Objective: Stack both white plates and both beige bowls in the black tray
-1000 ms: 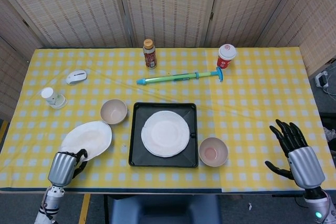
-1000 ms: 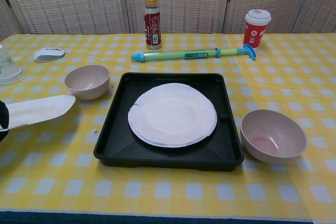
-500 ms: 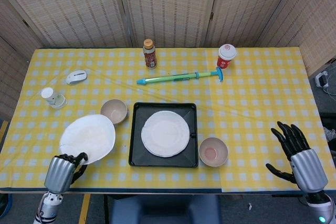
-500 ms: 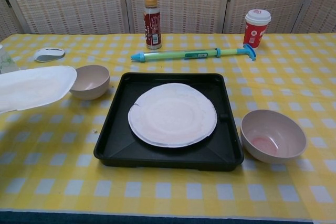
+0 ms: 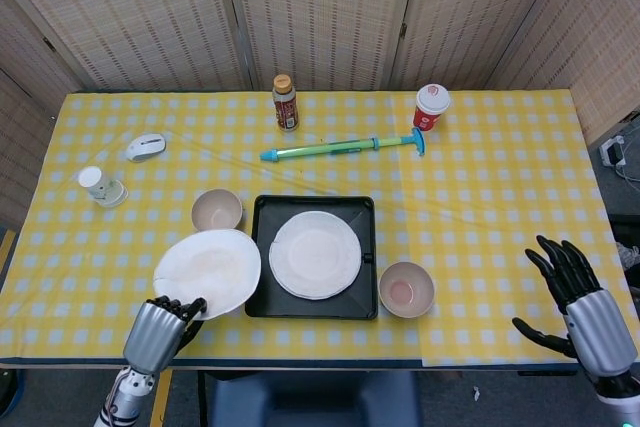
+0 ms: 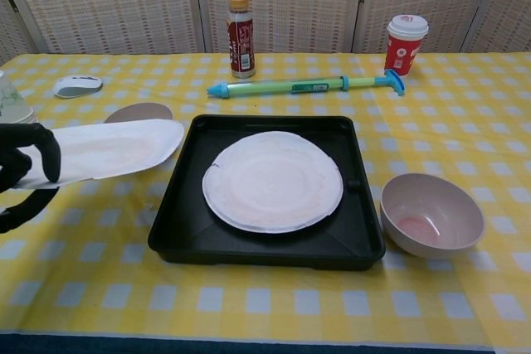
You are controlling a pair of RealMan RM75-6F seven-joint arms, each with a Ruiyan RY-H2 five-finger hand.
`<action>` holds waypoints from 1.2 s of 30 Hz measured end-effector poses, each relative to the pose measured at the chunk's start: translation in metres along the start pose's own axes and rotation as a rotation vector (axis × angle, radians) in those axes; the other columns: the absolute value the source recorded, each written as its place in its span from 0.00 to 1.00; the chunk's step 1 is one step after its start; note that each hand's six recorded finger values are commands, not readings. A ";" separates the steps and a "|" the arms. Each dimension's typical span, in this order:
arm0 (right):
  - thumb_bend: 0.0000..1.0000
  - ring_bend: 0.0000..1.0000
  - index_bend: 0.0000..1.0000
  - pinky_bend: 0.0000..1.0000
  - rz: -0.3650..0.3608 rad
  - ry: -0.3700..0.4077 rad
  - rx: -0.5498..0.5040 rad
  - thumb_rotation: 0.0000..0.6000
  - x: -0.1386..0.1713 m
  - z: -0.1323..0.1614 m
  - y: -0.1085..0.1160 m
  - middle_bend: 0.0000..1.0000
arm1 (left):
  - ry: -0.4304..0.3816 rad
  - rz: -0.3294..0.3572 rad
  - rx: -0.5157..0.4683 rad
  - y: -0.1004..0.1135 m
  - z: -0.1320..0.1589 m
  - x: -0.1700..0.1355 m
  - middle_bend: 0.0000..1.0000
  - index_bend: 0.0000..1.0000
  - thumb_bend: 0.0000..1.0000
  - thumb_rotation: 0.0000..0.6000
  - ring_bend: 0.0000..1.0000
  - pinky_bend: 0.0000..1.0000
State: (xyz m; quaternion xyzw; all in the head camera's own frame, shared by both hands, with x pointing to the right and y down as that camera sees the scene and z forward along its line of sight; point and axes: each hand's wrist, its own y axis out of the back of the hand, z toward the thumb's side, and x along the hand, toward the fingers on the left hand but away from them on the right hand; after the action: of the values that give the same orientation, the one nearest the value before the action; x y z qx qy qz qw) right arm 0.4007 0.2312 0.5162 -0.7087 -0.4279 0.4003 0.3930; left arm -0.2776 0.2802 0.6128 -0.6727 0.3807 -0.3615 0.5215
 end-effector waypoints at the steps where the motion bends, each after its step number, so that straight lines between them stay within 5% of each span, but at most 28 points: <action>1: 0.18 0.00 0.00 0.00 0.001 0.003 -0.004 1.00 0.001 0.001 0.000 0.00 | -0.013 -0.005 -0.007 -0.002 0.005 0.002 1.00 0.68 0.60 1.00 1.00 1.00; 20: 0.18 0.00 0.00 0.00 -0.082 -0.043 -0.016 1.00 0.022 -0.009 0.029 0.00 | -0.187 -0.039 -0.101 -0.041 0.078 0.063 1.00 0.68 0.60 1.00 1.00 1.00; 36: 0.18 0.00 0.00 0.00 -0.087 -0.113 -0.019 1.00 0.013 -0.027 0.032 0.00 | -0.152 -0.081 -0.123 -0.082 0.081 0.120 1.00 0.68 0.60 1.00 1.00 1.00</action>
State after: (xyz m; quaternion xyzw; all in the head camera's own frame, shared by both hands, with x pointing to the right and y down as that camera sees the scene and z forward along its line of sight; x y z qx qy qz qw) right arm 0.4384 0.2272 0.4942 -0.6695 -0.4835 0.4182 0.3783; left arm -0.1414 0.2212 0.6881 -0.7438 0.3341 -0.3063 0.4913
